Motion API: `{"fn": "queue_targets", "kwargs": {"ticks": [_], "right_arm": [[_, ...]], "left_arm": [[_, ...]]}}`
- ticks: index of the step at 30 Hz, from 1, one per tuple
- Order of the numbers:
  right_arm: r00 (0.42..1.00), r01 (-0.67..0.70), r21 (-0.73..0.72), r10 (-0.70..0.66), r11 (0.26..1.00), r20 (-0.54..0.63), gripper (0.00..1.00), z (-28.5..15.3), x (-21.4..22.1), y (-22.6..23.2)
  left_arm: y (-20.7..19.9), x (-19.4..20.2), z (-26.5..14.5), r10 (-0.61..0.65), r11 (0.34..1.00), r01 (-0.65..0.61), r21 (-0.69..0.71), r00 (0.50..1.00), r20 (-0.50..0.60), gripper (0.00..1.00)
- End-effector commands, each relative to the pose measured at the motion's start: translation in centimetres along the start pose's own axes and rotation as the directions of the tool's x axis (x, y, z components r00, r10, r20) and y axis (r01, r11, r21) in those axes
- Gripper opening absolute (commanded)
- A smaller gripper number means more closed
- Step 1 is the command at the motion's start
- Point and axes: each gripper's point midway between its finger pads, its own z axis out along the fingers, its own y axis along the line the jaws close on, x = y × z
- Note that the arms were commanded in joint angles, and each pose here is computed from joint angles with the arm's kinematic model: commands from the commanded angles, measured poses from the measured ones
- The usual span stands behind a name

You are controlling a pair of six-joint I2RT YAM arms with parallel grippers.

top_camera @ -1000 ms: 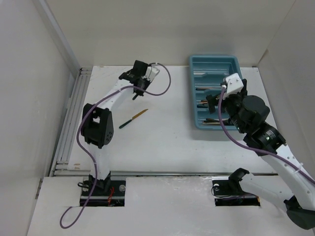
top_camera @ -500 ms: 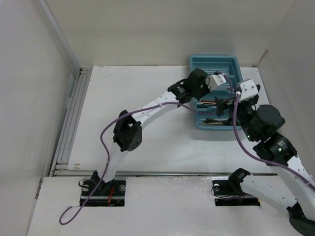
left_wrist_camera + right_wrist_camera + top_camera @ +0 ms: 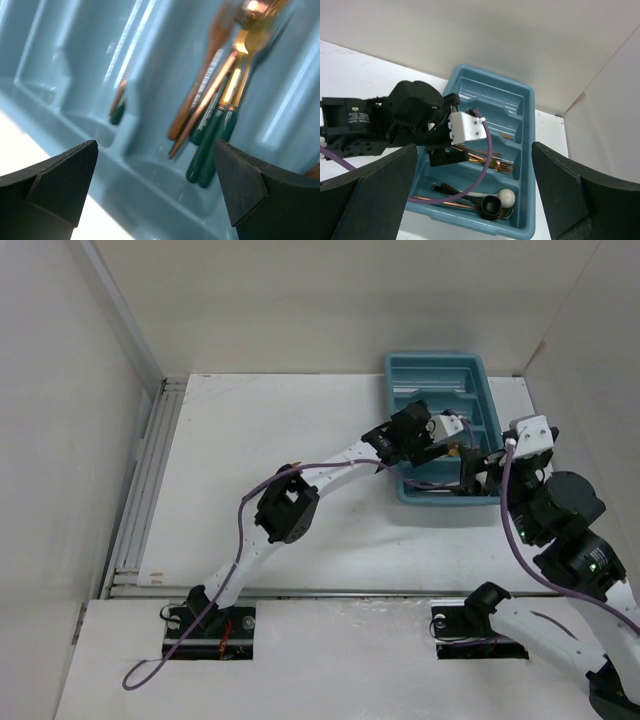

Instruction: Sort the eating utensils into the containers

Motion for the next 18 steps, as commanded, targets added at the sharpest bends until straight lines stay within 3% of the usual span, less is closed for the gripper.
{"fn": "queue_targets", "kwargs": {"ticks": [1,3,4,6,7,10,11,13,14,18], "right_arm": [[1.0,0.0,0.021,0.0,1.0,0.018,1.0,0.3,-1.4,-0.5],[1.0,0.017,-0.006,-0.017,1.0,0.013,1.0,1.0,-1.3,0.3],[0.999,0.035,-0.026,-0.035,0.999,0.008,1.0,1.8,-1.4,0.9],[0.999,0.045,-0.068,-0.045,0.997,-0.002,1.0,2.7,-1.1,2.2],[0.999,0.052,-0.083,-0.053,0.995,-0.013,1.0,3.5,-0.8,2.9],[0.998,0.058,-0.136,-0.057,0.989,0.012,1.0,4.6,-1.3,4.4],[0.998,0.061,-0.152,-0.061,0.986,0.007,1.0,5.3,-1.1,5.0],[0.997,0.071,-0.184,-0.067,0.98,0.028,1.0,6.0,-1.4,6.0],[0.997,0.079,-0.2,-0.079,0.977,0.008,1.0,6.7,-0.8,6.7],[0.995,0.099,-0.242,-0.096,0.965,0.023,1.0,8.0,-1.5,8.1]], "left_arm": [[5.9,-8.4,-4.7,-0.079,0.979,0.106,-0.172,0.985,0.155,1.0],[9.1,-8.9,-7.0,-0.116,0.958,0.151,-0.244,0.982,0.152,1.0],[12.1,-9.6,-10.0,-0.163,0.941,0.204,-0.271,0.973,0.165,1.0],[13.8,-8.9,-12.7,-0.215,0.944,0.245,-0.219,0.965,0.151,1.0],[15.5,-6.0,-15.3,-0.253,0.941,0.262,-0.213,0.965,0.069,1.0],[15.5,-0.5,-20.1,-0.232,0.968,0.222,-0.121,0.969,-0.081,1.0],[13.2,7.1,-20.7,-0.234,0.972,0.224,-0.068,0.933,-0.274,1.0],[11.7,13.0,-23.2,-0.133,0.99,0.136,-0.022,0.901,-0.414,1.0],[9.4,17.7,-25.5,-0.116,0.989,0.145,0.019,0.856,-0.504,1.0],[5.7,25.5,-29.6,-0.101,0.98,0.188,0.071,0.766,-0.634,1.0]]}}
